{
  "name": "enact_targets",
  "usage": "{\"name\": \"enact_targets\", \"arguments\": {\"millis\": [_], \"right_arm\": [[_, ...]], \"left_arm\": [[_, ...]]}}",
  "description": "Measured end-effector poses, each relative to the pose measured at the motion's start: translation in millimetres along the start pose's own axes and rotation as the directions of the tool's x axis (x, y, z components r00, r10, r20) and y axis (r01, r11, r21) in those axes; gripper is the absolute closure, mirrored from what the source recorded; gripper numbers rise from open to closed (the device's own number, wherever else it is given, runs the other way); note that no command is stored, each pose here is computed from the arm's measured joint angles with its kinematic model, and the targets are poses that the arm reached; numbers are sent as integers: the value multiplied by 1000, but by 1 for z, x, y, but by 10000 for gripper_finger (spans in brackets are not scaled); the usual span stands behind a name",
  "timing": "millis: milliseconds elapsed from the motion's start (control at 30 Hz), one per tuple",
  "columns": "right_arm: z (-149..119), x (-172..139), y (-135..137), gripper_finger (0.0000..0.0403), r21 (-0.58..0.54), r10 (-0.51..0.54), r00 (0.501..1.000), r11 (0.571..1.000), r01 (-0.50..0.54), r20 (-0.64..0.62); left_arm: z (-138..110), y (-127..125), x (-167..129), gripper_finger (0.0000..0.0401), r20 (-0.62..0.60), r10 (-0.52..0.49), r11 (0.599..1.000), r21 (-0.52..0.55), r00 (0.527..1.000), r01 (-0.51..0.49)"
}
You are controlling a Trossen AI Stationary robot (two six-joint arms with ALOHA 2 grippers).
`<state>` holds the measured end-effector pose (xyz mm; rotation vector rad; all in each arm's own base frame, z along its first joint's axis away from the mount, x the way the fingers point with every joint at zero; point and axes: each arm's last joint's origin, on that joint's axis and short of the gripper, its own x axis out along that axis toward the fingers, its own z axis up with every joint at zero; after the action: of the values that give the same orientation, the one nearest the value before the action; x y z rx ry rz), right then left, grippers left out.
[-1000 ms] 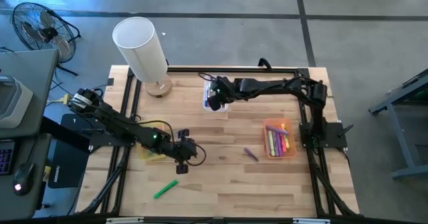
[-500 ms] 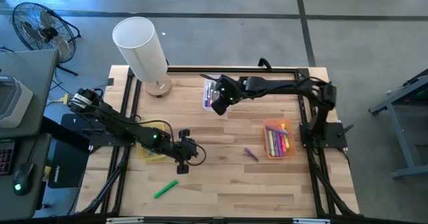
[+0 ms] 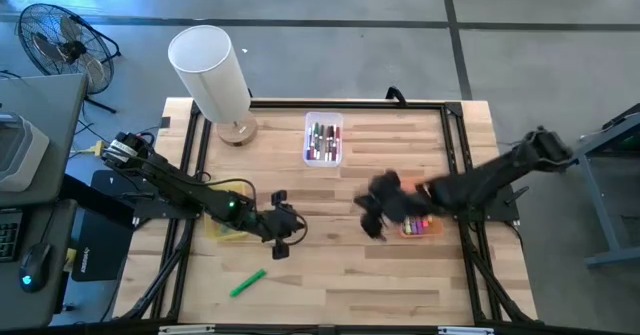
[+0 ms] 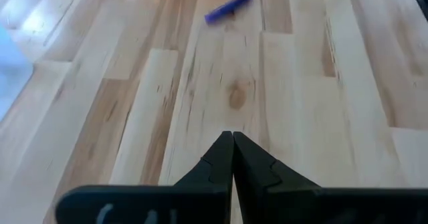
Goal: Pick & Place Markers
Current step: Put the green highlighter pen into the orange bin
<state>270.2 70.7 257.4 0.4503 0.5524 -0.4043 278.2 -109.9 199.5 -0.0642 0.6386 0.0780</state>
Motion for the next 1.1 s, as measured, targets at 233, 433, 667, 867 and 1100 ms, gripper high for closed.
{"name": "enact_targets", "arguments": {"millis": [233, 433, 667, 867, 1100], "right_arm": [[-69, -15, 27, 398, -33, 159, 966, 987, -155, 204], [-101, -8, 49, 401, -68, 139, 957, 990, -126, 255], [-126, 2, 61, 401, -130, 151, 969, 983, -127, 195], [-125, 0, 63, 401, -144, 176, 968, 978, -151, 180], [-125, -1, 63, 402, -161, 181, 968, 975, -154, 175]], "left_arm": [[-5, -1, 9, 316, -4, 40, 999, 15, 999, -40], [-13, -4, 21, 247, -44, 52, 998, 33, 998, -51], [3, -39, -1, 241, -152, 29, 999, 22, 988, -26], [12, -62, -32, 241, -287, 56, 976, -185, 956, -113], [-14, -86, -61, 241, -504, -30, 944, -299, 863, -142]]}}
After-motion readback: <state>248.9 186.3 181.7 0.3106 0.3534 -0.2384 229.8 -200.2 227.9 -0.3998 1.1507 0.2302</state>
